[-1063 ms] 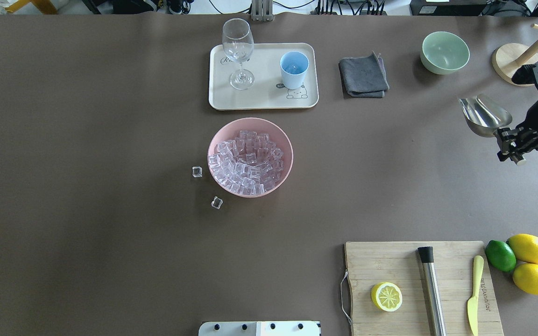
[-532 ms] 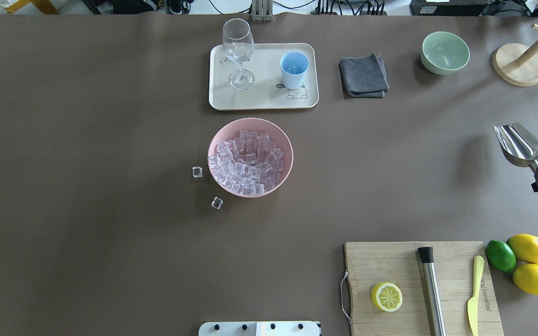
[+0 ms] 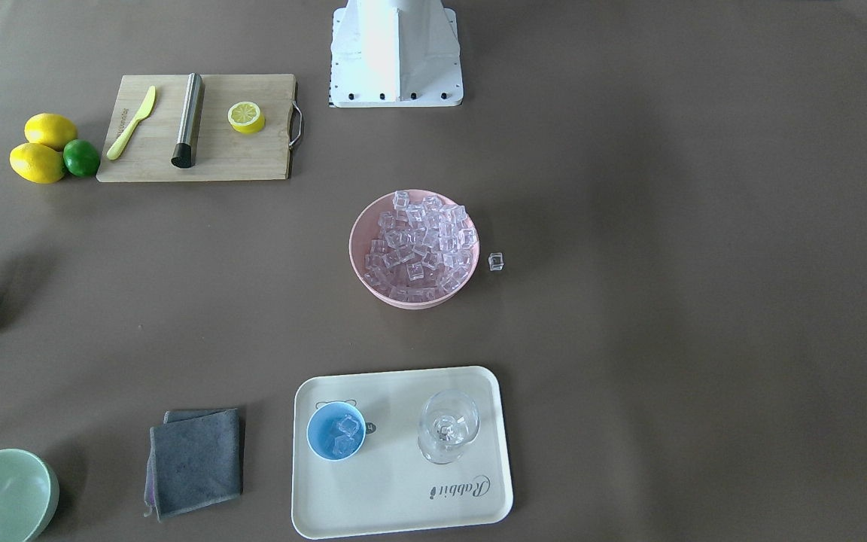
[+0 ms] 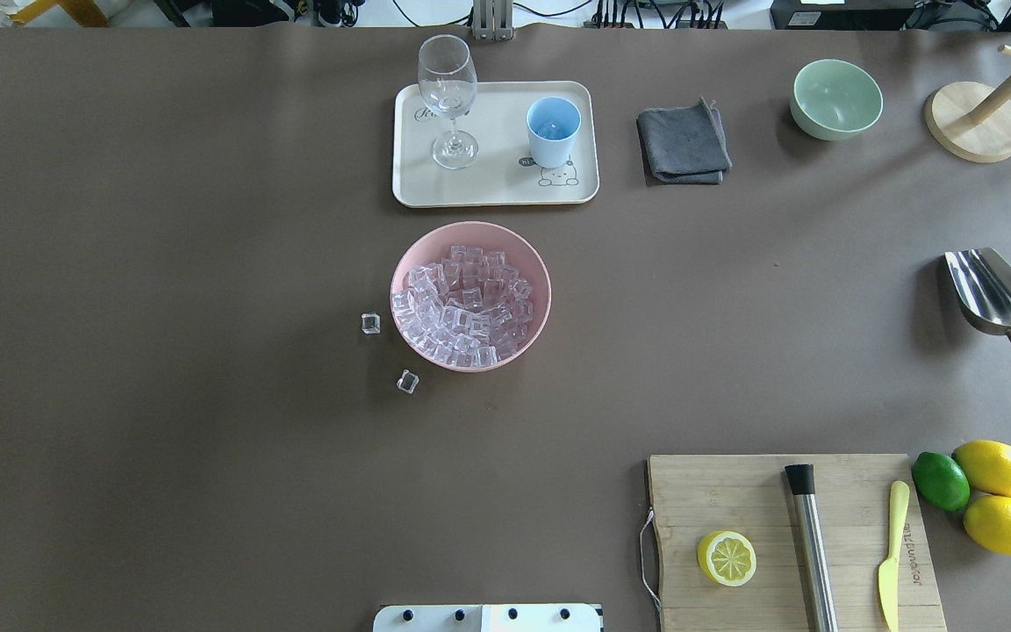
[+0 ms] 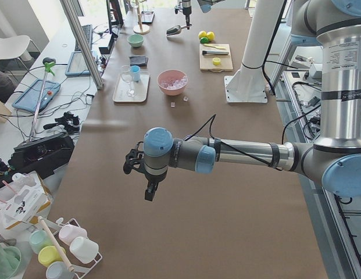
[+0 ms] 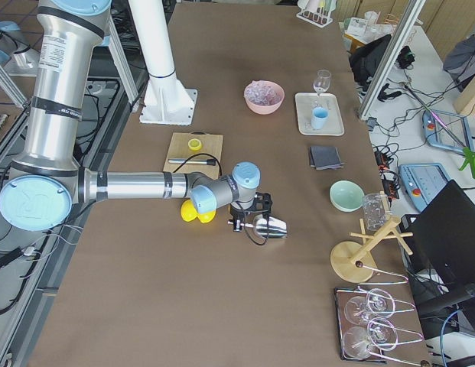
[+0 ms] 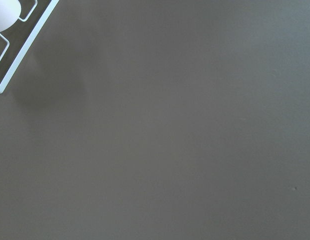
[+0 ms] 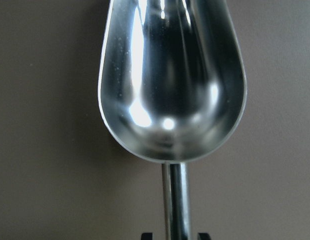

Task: Put ice in cup with scoop
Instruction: 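Lower the scoop onto the table and open the right gripper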

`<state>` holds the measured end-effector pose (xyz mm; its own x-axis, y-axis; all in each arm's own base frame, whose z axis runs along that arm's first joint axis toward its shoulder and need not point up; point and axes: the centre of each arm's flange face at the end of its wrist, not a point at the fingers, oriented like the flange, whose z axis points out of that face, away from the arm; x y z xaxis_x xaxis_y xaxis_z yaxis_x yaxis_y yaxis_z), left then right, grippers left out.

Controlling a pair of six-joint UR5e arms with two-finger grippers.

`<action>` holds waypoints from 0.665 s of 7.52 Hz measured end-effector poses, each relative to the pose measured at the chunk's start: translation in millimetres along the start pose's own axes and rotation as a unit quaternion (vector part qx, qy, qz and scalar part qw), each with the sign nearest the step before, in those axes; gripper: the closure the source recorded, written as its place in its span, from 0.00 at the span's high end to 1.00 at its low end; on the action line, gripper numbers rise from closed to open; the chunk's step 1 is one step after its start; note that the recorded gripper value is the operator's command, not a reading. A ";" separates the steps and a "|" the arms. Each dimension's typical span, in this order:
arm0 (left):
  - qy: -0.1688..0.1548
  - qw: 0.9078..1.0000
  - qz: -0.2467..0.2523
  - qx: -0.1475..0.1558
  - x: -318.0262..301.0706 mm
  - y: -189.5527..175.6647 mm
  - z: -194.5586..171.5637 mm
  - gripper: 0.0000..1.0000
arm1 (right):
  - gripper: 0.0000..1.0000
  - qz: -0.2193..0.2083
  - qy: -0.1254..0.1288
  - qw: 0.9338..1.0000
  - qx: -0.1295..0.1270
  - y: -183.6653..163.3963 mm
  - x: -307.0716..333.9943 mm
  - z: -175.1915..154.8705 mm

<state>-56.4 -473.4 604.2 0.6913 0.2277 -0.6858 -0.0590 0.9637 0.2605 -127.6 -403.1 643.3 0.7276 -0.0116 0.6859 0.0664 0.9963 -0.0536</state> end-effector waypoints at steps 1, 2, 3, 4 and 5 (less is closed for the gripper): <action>0.001 1.000 0.005 -0.002 5.0 -2.8 2.7 0.99 | 1.00 0.002 -0.002 1.000 -0.002 0.4 1.7 0.7; 0.002 1.000 0.010 -0.004 9.1 -5.0 4.6 0.99 | 1.00 0.003 -0.009 1.000 -0.001 0.0 1.7 -3.6; 0.003 1.000 0.015 -0.007 13.6 -7.4 7.7 0.99 | 1.00 0.004 -0.022 1.000 0.003 -0.7 1.6 -12.8; 0.005 1.000 0.020 -0.009 17.7 -9.9 10.2 0.99 | 1.00 0.003 -0.029 1.000 0.010 -2.6 6.6 -23.1; 0.005 1.000 0.023 -0.009 20.7 -12.6 11.1 0.99 | 1.00 -0.003 -0.031 0.999 0.020 -5.3 18.3 -36.3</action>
<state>-33.4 -482.4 594.3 0.6798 0.2731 -0.6806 -0.1040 0.9546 0.2792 -89.9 -411.7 629.8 0.6838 -0.0128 0.7296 0.0419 0.9989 -0.0217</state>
